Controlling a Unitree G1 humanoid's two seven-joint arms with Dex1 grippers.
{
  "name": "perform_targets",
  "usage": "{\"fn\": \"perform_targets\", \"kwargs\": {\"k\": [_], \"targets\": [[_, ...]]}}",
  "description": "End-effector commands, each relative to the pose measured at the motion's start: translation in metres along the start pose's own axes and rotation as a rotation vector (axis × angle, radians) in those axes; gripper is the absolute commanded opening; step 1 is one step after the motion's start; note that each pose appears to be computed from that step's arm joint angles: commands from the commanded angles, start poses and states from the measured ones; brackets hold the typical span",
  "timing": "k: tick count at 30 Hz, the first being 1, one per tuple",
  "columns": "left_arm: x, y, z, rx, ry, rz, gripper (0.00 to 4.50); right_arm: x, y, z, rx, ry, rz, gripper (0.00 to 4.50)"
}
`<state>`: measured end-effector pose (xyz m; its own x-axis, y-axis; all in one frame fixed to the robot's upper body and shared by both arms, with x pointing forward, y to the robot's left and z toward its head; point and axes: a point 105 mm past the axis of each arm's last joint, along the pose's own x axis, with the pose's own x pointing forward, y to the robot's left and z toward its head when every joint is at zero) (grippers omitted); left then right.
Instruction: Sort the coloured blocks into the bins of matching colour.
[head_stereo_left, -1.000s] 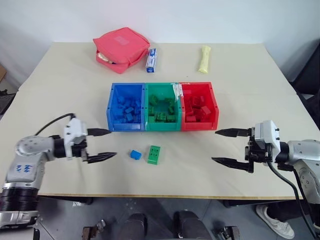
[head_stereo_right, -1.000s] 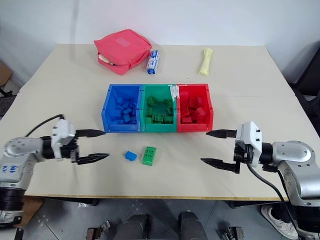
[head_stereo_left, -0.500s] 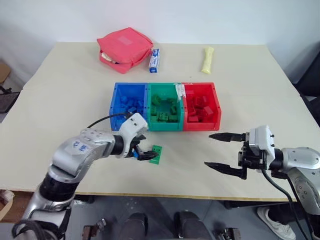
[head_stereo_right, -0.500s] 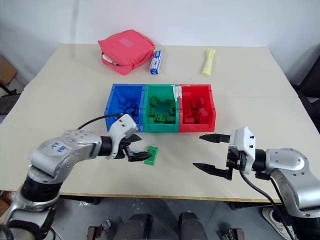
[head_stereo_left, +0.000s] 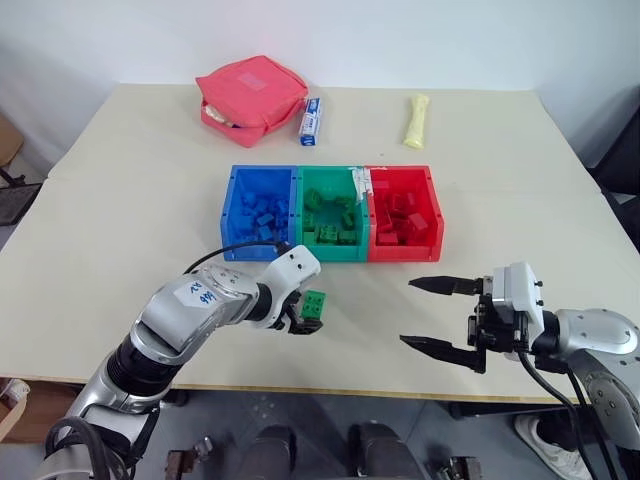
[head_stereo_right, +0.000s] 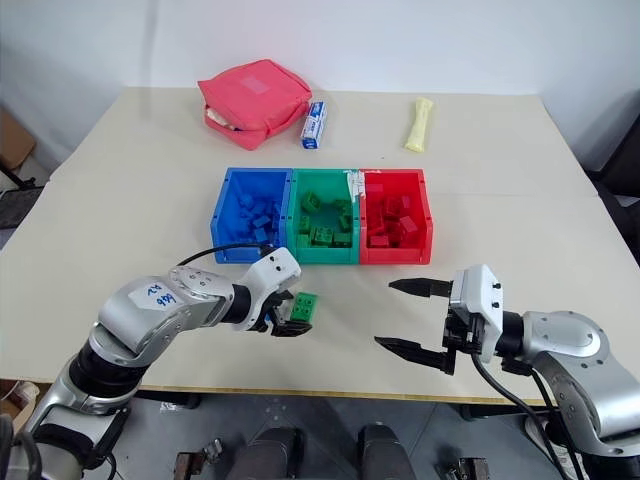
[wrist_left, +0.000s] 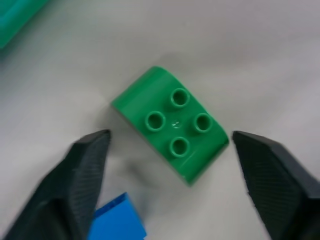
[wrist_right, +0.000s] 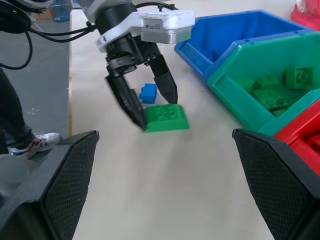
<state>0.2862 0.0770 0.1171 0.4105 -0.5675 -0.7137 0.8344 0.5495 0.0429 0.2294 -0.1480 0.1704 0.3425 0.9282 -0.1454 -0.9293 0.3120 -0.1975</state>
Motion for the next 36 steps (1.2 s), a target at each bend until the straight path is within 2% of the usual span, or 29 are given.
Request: {"fn": "perform_targets", "kwargs": {"k": [1, 5, 6, 8, 12, 14, 17, 22, 24, 26, 32, 33, 36], "targets": [[0.006, -0.004, -0.011, -0.011, 0.029, -0.024, 2.79, 0.000, 0.007, 0.010, -0.049, -0.018, 0.022, 4.50], [0.006, -0.007, 0.004, -0.007, -0.073, -0.059, 1.58, -0.002, 0.005, 0.007, -0.052, -0.018, 0.000, 4.50], [0.002, -0.013, 0.014, -0.034, -0.132, -0.127, 1.45, -0.003, 0.005, 0.006, -0.052, -0.014, -0.005, 4.50], [-0.009, -0.013, 0.026, -0.021, -0.221, -0.180, 1.44, -0.005, 0.005, 0.006, -0.053, -0.012, -0.021, 4.50], [-0.029, 0.004, 0.043, 0.144, -0.399, -0.182, 1.44, -0.014, 0.006, 0.005, -0.041, -0.031, -0.104, 4.50], [-0.040, 0.013, 0.064, 0.215, -0.564, -0.147, 1.44, -0.018, 0.005, 0.005, -0.037, -0.053, -0.177, 4.50], [-0.045, 0.030, 0.092, 0.257, -0.730, -0.044, 1.44, -0.027, 0.000, 0.008, -0.042, -0.087, -0.309, 4.50], [-0.031, 0.049, 0.121, 0.407, -0.767, 0.069, 1.44, -0.058, -0.025, 0.019, -0.057, -0.150, -0.597, 4.50], [-0.019, 0.071, 0.127, 0.380, -0.721, 0.169, 1.44, -0.066, -0.032, 0.023, -0.068, -0.165, -0.671, 4.50], [-0.013, 0.085, 0.130, 0.320, -0.688, 0.213, 1.44, -0.069, -0.035, 0.025, -0.069, -0.178, -0.705, 4.50], [-0.008, 0.085, 0.127, 0.285, -0.605, 0.162, 1.44, -0.067, -0.034, 0.025, -0.077, -0.172, -0.693, 4.50], [-0.008, 0.087, 0.125, 0.283, -0.590, 0.173, 2.16, -0.067, -0.033, 0.025, -0.078, -0.172, -0.691, 4.50], [-0.023, 0.081, 0.126, 0.305, -0.653, 0.152, 2.99, -0.066, -0.035, 0.026, -0.083, -0.176, -0.678, 4.50]]}}
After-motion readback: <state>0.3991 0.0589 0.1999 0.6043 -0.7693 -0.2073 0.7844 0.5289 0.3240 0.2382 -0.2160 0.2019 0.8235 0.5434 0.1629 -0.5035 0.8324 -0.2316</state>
